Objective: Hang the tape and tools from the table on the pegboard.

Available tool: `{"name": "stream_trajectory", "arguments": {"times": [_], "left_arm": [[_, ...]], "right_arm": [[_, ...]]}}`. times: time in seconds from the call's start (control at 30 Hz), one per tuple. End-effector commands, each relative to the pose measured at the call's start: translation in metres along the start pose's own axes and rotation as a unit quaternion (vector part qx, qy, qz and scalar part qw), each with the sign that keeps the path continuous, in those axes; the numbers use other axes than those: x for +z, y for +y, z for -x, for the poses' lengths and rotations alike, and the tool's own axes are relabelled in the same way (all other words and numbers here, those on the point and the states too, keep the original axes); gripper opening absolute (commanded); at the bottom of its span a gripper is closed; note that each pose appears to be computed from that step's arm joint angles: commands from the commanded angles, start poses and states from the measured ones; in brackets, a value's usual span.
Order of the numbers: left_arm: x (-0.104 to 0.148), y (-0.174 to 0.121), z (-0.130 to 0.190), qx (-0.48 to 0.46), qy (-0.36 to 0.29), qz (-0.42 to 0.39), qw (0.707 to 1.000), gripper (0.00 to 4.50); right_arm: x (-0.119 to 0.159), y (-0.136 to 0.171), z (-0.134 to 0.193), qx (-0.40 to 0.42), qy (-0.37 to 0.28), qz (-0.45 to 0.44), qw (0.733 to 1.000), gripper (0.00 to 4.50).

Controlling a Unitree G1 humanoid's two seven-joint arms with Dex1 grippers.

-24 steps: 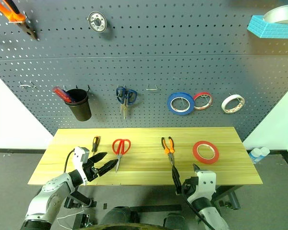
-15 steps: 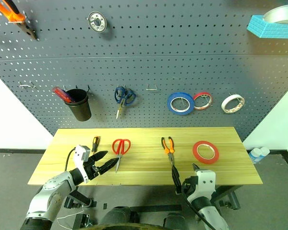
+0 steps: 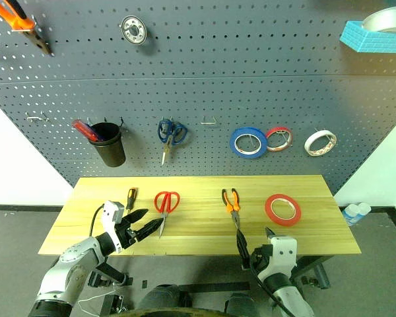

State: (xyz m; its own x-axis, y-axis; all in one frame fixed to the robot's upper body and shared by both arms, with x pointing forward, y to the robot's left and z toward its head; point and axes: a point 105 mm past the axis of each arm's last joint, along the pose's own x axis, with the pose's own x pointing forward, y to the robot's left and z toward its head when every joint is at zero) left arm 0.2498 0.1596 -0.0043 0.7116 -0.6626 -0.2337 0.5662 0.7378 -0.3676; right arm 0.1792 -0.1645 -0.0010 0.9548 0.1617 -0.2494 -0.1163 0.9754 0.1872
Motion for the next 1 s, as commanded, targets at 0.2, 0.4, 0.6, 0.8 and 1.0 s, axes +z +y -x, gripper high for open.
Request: {"name": "stream_trajectory", "arguments": {"times": [0.2,0.4,0.6,0.8,1.0], "left_arm": [[0.009,-0.001,0.003,0.005,-0.010,-0.024,1.000,4.46],[0.012,0.001,0.005,0.021,-0.024,-0.047,0.998,4.46],[0.014,-0.001,0.011,0.021,-0.027,-0.079,0.996,4.46],[0.015,-0.009,0.021,0.001,-0.027,-0.101,0.995,4.46],[0.014,-0.023,0.034,-0.034,-0.016,-0.131,0.991,4.46]], "right_arm": [[0.021,-0.017,-0.003,-0.008,-0.027,0.024,0.999,4.50],[0.039,-0.051,-0.011,-0.047,-0.048,0.056,0.996,4.50],[0.053,-0.056,-0.020,-0.051,-0.057,0.072,0.994,4.50],[0.066,-0.056,-0.026,-0.066,-0.052,0.073,0.994,4.50],[0.078,-0.052,-0.038,-0.068,-0.038,0.091,0.993,4.50]]}}
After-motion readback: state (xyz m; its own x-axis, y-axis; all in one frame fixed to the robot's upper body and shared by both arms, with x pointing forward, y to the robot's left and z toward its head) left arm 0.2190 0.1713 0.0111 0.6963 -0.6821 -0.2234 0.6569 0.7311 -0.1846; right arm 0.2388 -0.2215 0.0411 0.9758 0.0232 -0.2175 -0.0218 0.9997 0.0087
